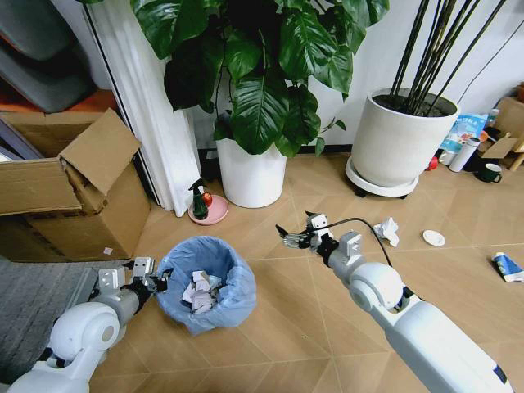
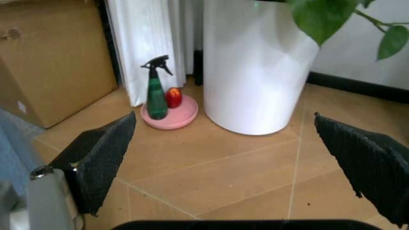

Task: Pick up the trash bin and place the garbage on the floor into it.

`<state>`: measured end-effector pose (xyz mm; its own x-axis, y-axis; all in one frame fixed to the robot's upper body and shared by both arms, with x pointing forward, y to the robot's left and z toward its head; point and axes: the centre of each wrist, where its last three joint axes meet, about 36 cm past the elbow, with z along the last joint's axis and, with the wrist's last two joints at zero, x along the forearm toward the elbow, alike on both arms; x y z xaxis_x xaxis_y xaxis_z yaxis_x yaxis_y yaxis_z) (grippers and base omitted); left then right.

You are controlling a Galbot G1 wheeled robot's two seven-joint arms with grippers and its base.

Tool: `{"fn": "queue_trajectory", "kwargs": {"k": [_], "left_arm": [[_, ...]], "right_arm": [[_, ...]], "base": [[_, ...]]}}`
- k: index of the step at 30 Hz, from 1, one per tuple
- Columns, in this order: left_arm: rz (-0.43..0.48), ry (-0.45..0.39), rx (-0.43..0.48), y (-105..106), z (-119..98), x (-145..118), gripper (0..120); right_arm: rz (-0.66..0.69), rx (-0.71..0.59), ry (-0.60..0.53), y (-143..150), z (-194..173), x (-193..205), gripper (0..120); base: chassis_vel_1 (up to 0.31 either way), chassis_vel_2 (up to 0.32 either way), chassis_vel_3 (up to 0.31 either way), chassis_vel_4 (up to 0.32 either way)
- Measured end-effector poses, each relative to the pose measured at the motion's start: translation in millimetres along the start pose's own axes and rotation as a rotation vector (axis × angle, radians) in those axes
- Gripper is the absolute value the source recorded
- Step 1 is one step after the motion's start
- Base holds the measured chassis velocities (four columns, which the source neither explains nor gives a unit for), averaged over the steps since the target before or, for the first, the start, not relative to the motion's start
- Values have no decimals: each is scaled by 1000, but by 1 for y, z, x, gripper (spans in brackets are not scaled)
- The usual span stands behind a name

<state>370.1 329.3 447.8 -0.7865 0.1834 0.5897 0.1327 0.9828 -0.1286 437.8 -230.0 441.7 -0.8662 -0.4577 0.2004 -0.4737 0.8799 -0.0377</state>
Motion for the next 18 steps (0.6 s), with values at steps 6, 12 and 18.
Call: {"fn": "queue_trajectory", "kwargs": {"k": [6, 12, 18], "left_arm": [[-1, 5, -2, 0, 2, 2, 0], [2, 8, -3, -1, 4, 3, 0], [5, 10, -2, -2, 6, 4, 0]], "right_arm": [[19, -8, -6, -8, 1, 4, 100], [17, -17, -4, -6, 4, 6, 100], [13, -24, 2, -3, 8, 8, 100]], "base": [[0, 0, 0, 0], [-45, -51, 45, 52], [-98, -92, 89, 69]]}}
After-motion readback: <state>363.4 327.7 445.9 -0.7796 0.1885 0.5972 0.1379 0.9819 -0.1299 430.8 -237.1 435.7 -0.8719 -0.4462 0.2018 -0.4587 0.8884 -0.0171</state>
